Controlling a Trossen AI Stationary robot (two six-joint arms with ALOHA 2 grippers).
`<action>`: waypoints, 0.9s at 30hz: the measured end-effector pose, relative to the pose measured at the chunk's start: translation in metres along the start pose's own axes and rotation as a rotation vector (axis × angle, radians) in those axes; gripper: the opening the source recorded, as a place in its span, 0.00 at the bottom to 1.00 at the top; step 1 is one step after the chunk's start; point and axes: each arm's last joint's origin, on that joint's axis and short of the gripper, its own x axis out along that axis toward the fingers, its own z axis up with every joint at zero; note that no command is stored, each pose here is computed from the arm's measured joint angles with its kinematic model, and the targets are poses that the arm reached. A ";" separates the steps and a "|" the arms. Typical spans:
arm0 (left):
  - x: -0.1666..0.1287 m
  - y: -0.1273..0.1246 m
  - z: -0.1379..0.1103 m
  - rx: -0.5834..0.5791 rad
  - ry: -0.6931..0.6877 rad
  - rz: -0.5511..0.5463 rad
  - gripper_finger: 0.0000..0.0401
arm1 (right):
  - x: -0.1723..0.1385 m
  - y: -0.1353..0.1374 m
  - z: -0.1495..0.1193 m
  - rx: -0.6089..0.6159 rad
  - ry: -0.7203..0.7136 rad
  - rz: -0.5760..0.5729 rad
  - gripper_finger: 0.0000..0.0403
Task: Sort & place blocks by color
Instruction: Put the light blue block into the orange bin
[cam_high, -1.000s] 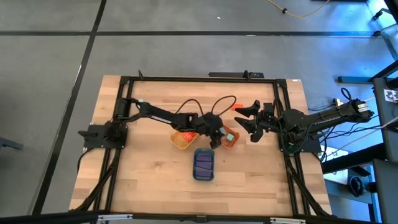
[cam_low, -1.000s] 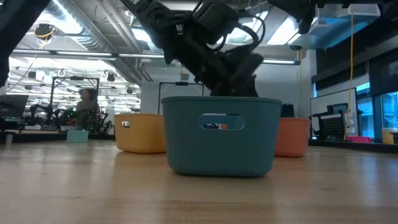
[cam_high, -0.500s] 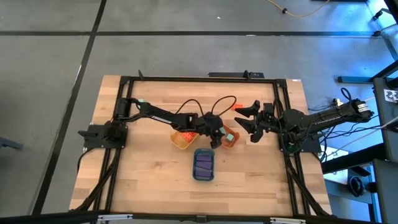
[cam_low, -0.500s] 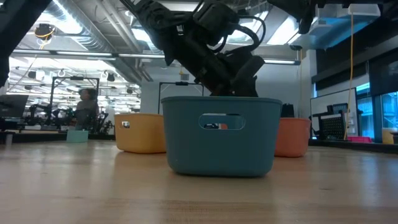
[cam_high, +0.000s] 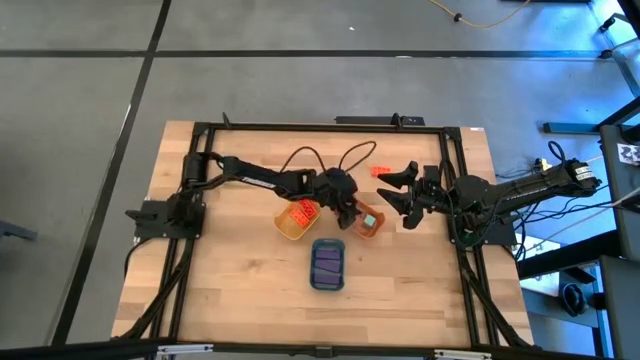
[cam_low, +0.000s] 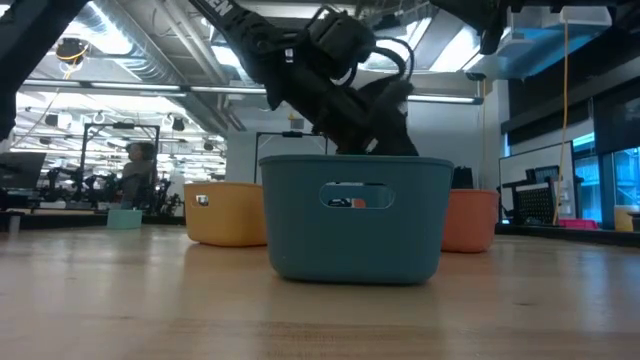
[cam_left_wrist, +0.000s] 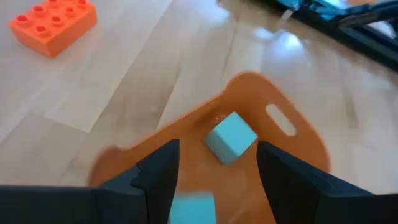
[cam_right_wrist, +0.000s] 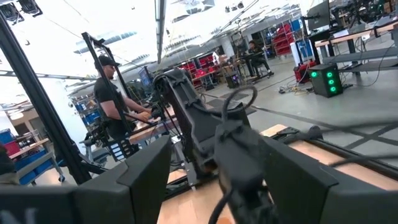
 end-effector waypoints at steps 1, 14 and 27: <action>-0.006 0.001 0.005 -0.005 0.005 -0.006 0.51 | 0.000 0.000 0.000 0.000 0.000 0.000 0.60; -0.156 -0.020 0.088 0.163 -0.313 -0.036 0.50 | 0.000 0.000 0.001 0.003 -0.005 0.005 0.60; -0.268 -0.043 -0.003 0.072 -0.658 -0.076 0.50 | 0.000 0.000 0.000 -0.049 0.002 0.004 0.60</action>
